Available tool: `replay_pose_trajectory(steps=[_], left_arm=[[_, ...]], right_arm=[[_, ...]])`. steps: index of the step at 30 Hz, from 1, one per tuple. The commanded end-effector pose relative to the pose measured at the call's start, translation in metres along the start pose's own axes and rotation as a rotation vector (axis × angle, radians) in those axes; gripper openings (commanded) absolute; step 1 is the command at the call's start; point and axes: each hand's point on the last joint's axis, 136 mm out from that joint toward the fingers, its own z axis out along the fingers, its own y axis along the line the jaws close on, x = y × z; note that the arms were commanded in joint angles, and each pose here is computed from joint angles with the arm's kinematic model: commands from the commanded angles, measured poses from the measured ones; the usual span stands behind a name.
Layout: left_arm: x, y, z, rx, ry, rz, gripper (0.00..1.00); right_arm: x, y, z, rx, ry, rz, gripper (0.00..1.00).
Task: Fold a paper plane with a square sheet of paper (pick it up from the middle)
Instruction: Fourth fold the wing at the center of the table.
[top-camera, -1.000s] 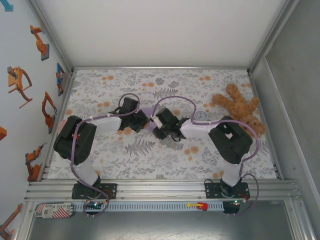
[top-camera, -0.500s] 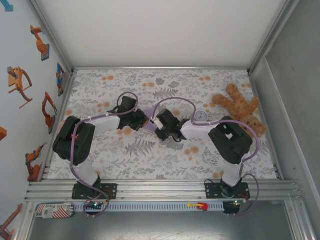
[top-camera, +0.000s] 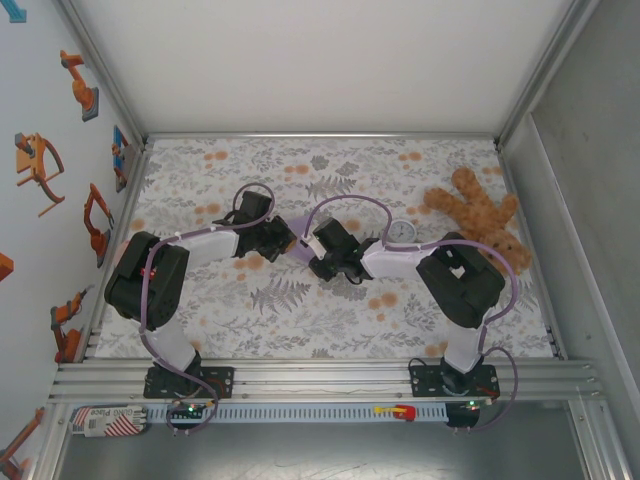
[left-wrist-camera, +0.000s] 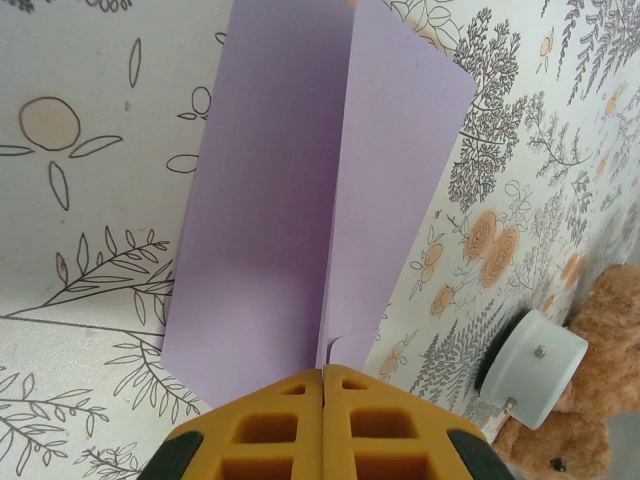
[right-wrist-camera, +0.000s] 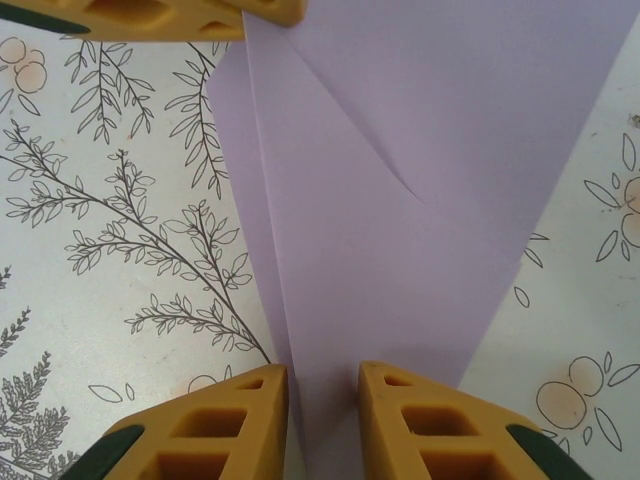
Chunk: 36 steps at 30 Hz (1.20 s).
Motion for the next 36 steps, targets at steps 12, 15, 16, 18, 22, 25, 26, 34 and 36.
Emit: replay_pose_trajectory(steps=[12, 15, 16, 18, 22, 25, 26, 34, 36], left_arm=[[0.001, -0.015, -0.011, 0.032, -0.002, 0.004, 0.06], [0.0, -0.015, -0.011, 0.031, -0.005, 0.004, 0.07], [0.001, -0.014, -0.011, 0.029, -0.004, 0.005, 0.07], [0.0, -0.014, -0.012, 0.029, -0.006, 0.004, 0.08], [-0.003, -0.013, -0.015, 0.023, -0.018, 0.009, 0.12], [-0.008, -0.012, -0.021, 0.016, -0.032, 0.012, 0.18], [-0.01, -0.012, -0.023, 0.014, -0.037, 0.015, 0.22], [-0.032, -0.002, -0.064, 0.004, -0.163, 0.033, 0.44], [-0.033, 0.003, -0.071, 0.004, -0.192, 0.037, 0.46]], right_arm=[[-0.008, -0.006, 0.0, 0.047, -0.017, 0.003, 0.22], [-0.009, -0.005, -0.001, 0.043, -0.017, 0.001, 0.16], [-0.009, -0.005, -0.001, 0.042, -0.019, 0.0, 0.15], [-0.009, -0.004, -0.002, 0.037, -0.017, -0.001, 0.12], [-0.008, -0.003, -0.004, 0.03, -0.017, -0.001, 0.02], [-0.009, -0.002, -0.009, 0.02, -0.026, -0.003, 0.0], [-0.011, 0.0, -0.011, 0.012, -0.029, -0.001, 0.0], [-0.014, 0.014, -0.021, -0.165, -0.034, 0.11, 0.0], [-0.014, 0.017, -0.021, -0.219, -0.035, 0.152, 0.0]])
